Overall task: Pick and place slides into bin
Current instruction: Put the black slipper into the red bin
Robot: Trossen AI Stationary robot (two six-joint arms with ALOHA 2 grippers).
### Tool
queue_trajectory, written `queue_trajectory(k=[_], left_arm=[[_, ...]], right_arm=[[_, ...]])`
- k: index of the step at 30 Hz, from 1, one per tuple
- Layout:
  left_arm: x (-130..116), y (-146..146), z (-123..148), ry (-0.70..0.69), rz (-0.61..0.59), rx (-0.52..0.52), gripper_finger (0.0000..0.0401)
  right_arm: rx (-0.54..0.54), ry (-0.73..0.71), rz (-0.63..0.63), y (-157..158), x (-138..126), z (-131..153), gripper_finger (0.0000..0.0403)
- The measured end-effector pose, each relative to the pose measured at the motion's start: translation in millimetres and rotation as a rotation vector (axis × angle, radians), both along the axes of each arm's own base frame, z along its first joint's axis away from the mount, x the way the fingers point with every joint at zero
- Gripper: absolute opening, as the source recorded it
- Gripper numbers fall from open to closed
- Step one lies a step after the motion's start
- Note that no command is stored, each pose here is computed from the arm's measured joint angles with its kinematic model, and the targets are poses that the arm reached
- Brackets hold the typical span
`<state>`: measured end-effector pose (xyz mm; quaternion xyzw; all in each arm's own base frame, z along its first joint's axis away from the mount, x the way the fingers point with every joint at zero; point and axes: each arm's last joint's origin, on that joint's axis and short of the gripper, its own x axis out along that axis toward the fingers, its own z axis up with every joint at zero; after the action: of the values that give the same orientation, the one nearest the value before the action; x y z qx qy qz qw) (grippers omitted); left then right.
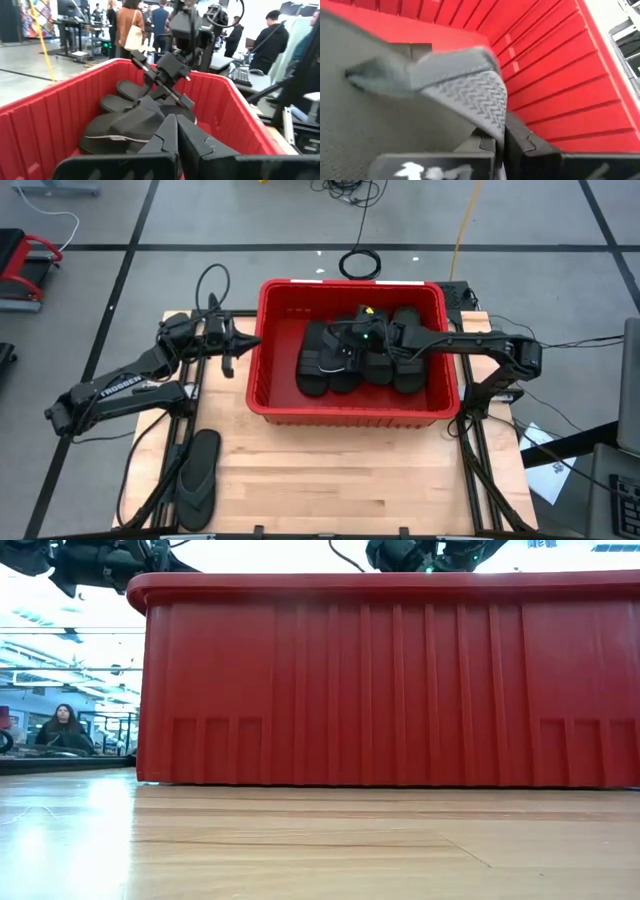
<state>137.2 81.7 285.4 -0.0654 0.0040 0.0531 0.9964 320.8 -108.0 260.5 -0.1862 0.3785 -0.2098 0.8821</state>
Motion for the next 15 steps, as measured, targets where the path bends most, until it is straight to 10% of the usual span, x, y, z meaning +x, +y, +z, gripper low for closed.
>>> queue_trajectory(k=[15], left_arm=[[-6,7,-1,0.003,-0.066,-0.026,0.0001]], right_arm=[[0.095,0.089,0.125,4,-15,-41,0.0]])
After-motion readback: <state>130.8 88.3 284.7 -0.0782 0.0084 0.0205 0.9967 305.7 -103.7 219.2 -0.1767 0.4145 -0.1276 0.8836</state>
